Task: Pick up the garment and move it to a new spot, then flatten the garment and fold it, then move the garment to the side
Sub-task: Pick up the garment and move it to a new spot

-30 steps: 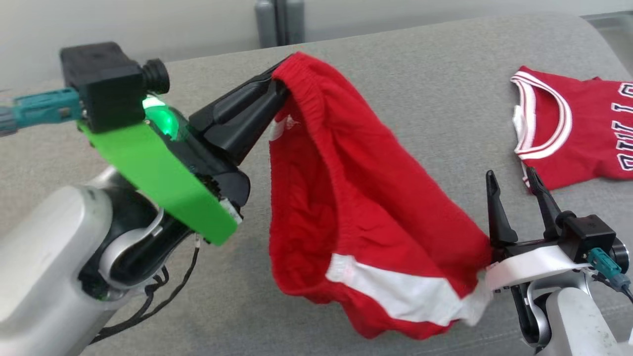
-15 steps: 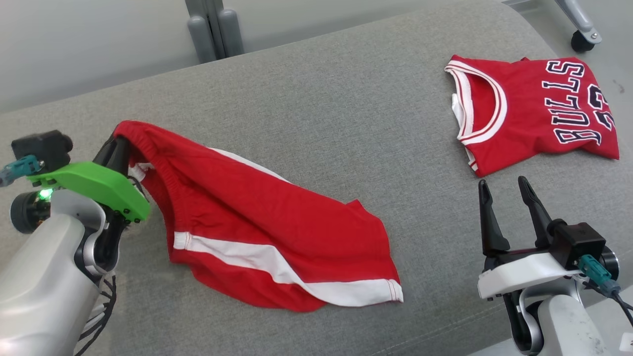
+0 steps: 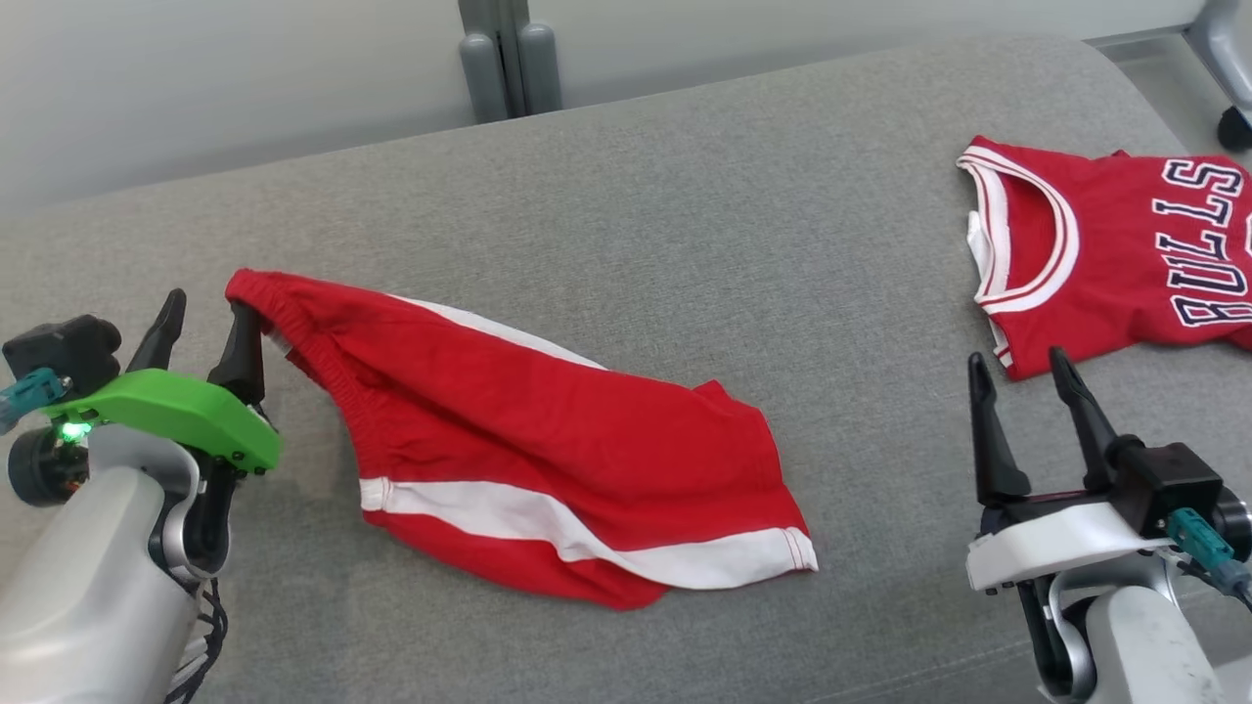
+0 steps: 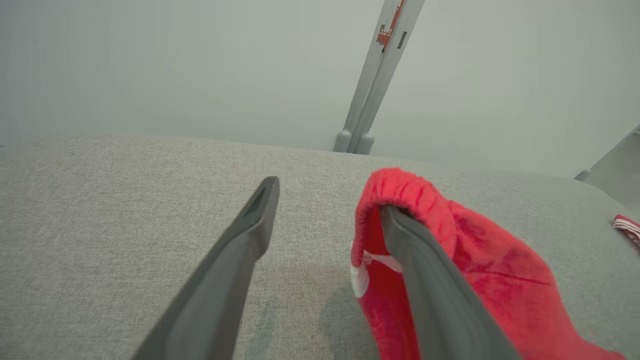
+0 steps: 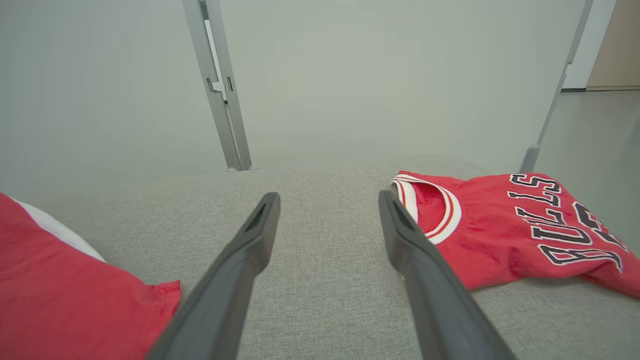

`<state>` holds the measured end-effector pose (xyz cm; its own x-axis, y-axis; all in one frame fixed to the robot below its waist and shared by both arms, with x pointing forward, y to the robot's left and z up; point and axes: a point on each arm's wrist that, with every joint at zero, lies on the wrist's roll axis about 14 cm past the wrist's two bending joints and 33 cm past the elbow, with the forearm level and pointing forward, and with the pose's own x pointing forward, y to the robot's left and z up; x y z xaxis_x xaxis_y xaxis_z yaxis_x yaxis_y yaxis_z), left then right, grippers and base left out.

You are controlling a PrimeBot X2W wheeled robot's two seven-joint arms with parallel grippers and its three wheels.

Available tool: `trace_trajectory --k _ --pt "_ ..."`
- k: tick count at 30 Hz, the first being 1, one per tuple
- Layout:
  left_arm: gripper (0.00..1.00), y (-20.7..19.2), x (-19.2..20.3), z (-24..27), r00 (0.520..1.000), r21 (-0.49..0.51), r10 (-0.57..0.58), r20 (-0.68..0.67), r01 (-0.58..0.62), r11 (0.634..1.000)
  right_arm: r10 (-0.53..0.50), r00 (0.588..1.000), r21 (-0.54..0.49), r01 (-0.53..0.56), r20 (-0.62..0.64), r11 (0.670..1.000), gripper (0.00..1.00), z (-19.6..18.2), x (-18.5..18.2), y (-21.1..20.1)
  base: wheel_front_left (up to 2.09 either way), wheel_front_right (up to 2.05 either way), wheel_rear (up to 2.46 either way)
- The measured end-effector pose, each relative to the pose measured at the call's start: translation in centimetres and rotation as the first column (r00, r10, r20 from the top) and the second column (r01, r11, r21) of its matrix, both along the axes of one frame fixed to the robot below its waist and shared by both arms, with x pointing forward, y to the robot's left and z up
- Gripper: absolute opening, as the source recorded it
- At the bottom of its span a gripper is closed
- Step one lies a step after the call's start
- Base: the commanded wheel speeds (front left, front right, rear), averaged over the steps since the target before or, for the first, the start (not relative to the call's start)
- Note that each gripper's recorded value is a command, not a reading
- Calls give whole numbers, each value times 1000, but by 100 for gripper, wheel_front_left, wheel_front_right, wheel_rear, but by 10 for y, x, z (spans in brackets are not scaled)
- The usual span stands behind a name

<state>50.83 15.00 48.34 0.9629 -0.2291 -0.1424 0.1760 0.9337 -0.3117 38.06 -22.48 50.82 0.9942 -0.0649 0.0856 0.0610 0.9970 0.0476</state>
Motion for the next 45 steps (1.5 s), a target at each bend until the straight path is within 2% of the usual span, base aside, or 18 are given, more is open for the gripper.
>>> trace_trajectory --k 4,10,15,20,22,26,32,39,45 --pt "100 13 -14 40 988 -20 60 144 -57 998 -3 1000 -24 3 4 1000 100 2 -2 -3 0 0 0" --pt "100 30 -76 31 972 -25 162 172 -160 987 39 999 -40 -38 18 998 100 6 1 10 0 0 0" --pt "100 39 -119 11 967 -15 214 134 -214 977 77 997 -33 -77 -4 996 100 -2 1 24 0 0 0" --pt "100 23 -150 -27 993 29 117 24 -118 993 120 993 -25 -121 -7 992 100 -3 5 39 0 0 0" --pt "100 23 -157 -35 996 42 92 -14 -91 995 132 991 -24 -132 -4 991 100 -2 6 43 0 0 0" --pt "100 34 -158 -35 995 83 97 -6 -96 992 142 990 -22 -142 -2 990 100 -2 7 47 0 0 0" --pt "100 51 -161 -16 985 122 152 77 -161 979 133 991 -23 -133 7 991 100 1 3 44 0 0 0" --pt "100 46 -182 6 968 156 180 176 -208 966 127 992 -45 -127 -5 991 100 -2 -13 41 0 0 0" --pt "100 52 -201 11 949 170 233 211 -270 948 168 986 -57 -169 -26 984 100 -7 -25 54 0 0 0"
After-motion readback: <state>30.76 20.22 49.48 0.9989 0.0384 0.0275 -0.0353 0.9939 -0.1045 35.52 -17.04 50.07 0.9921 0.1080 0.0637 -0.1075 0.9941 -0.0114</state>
